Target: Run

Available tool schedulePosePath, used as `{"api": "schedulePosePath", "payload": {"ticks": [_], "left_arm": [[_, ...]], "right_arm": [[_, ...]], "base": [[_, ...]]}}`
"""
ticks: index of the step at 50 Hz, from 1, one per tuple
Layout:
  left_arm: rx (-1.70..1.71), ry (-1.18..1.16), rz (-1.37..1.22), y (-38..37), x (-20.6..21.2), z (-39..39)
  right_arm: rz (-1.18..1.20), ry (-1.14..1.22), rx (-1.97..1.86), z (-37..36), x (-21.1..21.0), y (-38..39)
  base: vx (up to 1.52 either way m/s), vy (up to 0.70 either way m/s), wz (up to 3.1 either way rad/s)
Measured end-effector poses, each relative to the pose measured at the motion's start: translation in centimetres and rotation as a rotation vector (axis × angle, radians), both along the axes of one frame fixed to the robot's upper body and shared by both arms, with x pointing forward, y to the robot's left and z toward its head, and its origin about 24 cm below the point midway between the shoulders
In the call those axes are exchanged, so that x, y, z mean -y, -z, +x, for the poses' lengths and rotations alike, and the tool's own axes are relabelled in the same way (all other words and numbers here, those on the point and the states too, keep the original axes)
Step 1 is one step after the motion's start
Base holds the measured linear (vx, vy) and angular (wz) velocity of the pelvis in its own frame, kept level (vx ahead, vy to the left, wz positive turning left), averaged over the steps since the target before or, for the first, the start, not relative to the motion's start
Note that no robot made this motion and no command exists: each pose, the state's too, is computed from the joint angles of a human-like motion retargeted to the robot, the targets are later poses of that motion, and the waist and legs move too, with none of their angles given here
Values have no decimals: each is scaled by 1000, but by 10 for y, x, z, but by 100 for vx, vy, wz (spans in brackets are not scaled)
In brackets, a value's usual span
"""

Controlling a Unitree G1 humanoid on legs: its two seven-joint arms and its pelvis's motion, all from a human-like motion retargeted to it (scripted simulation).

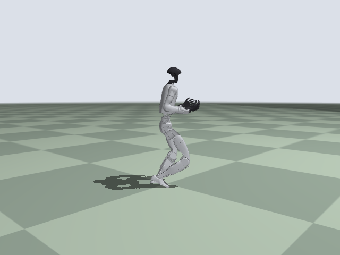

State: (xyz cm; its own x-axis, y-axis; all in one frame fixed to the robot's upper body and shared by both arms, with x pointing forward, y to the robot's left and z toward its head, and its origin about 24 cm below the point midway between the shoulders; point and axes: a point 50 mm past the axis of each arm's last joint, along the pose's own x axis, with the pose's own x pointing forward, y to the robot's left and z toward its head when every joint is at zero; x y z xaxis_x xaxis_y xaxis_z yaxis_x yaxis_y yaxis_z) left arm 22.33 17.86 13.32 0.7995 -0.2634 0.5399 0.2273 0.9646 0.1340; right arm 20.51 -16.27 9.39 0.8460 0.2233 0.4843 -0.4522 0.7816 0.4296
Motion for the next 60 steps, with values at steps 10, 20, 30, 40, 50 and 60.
{"api": "schedulePosePath", "payload": {"ticks": [10,20,30,40,50,60], "left_arm": [[-150,129,191,27,12,-6],[-633,89,256,98,-40,-89],[-311,47,128,50,-15,-23],[-84,283,57,6,28,11],[-289,434,119,45,37,-1],[-404,397,288,70,20,-19]], "right_arm": [[-2,-105,-103,-20,-11,13],[-37,142,395,3,3,-90],[-103,155,152,6,10,-44],[-67,-124,-5,-16,-9,-6],[-134,-64,44,-4,-8,-16],[-200,22,59,19,-11,-19]], "base": [[7,-9,35],[11,0,-42],[2,2,-9],[-2,-10,-25],[-4,-24,-37],[0,-18,-15]]}}
